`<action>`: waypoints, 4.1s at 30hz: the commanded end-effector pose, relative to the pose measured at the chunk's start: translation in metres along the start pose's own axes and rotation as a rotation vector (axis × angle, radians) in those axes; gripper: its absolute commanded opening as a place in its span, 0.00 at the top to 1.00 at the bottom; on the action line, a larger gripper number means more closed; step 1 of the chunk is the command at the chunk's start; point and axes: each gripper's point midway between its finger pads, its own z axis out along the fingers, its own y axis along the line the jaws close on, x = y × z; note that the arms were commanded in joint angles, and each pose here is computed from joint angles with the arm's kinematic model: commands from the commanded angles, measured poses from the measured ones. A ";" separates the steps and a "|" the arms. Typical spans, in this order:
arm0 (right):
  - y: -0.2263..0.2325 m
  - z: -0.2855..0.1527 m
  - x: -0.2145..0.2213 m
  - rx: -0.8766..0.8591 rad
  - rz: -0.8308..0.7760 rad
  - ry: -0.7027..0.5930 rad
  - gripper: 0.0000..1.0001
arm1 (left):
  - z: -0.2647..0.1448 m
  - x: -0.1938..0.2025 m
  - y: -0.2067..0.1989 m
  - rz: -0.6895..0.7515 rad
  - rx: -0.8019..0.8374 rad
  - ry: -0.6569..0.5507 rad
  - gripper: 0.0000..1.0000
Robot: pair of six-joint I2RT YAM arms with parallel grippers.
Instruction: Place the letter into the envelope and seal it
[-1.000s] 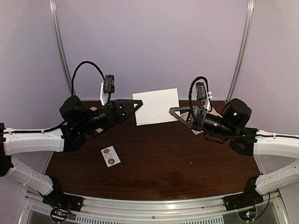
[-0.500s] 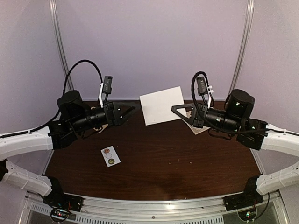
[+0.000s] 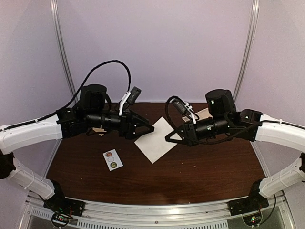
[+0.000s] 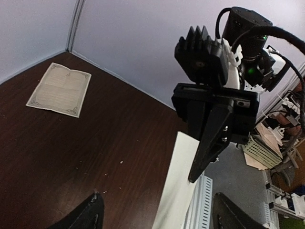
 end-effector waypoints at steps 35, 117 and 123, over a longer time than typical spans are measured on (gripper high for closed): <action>0.022 -0.008 -0.075 -0.151 0.112 -0.504 0.13 | -0.041 -0.051 -0.024 -0.081 0.123 -0.488 1.00; -0.097 -0.043 -0.059 0.313 0.297 -0.546 1.00 | -0.100 0.105 0.448 0.306 -1.440 0.714 0.38; -0.098 -0.043 -0.061 0.307 0.298 -0.546 1.00 | -0.102 0.111 0.452 0.305 -1.456 0.734 0.42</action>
